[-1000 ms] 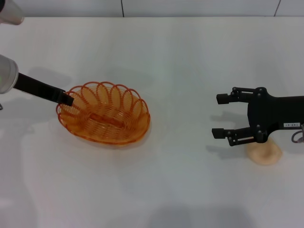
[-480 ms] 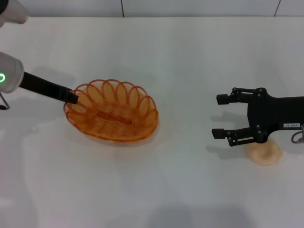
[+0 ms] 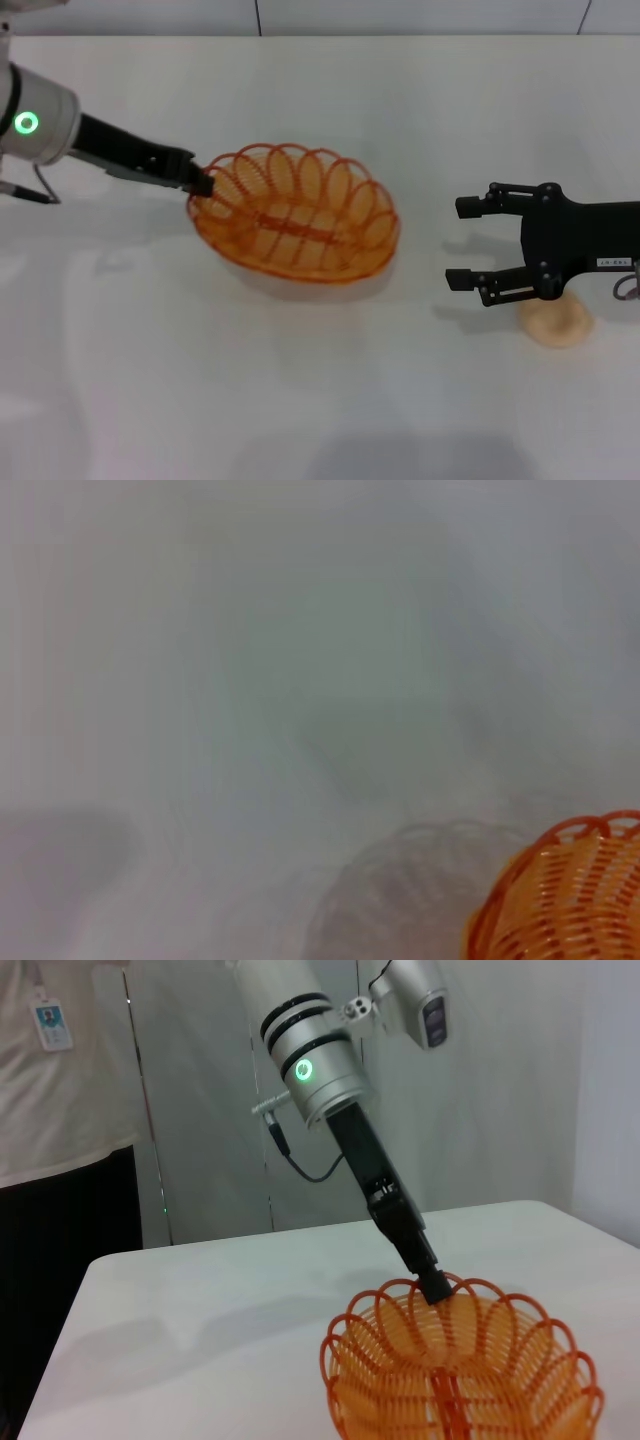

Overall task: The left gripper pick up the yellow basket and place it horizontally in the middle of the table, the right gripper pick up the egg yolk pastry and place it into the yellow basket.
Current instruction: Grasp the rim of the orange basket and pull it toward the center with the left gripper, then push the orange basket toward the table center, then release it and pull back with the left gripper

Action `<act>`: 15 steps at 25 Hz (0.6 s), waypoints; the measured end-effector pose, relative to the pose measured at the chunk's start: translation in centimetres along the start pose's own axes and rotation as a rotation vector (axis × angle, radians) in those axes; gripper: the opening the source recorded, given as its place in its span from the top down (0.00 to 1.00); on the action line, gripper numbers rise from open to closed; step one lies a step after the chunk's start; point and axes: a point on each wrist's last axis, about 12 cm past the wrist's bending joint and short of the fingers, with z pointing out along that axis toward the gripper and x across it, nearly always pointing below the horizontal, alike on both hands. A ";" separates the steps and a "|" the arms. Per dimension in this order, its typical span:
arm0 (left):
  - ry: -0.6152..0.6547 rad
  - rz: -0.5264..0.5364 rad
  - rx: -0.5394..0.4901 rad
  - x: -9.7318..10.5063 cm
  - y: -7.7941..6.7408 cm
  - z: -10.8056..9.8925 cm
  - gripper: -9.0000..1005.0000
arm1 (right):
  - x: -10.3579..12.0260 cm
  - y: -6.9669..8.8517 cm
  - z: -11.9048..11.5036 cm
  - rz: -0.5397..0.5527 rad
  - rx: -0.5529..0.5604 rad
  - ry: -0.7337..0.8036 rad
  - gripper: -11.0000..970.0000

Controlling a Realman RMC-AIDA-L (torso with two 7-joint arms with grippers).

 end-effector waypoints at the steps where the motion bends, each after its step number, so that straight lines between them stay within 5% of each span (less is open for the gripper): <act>1: 0.000 -0.007 0.007 -0.2 -0.3 0.1 0.93 | 0.0 0.0 0.0 -0.001 0.000 0.000 0.10; 8: 0.019 -0.099 0.002 -1.7 -2.0 0.9 0.93 | -0.3 -0.2 0.0 -0.013 0.005 -0.015 0.10; 15: 0.014 -0.219 -0.009 -2.0 -2.2 1.6 0.93 | -0.6 -0.2 -0.1 -0.041 0.010 -0.026 0.10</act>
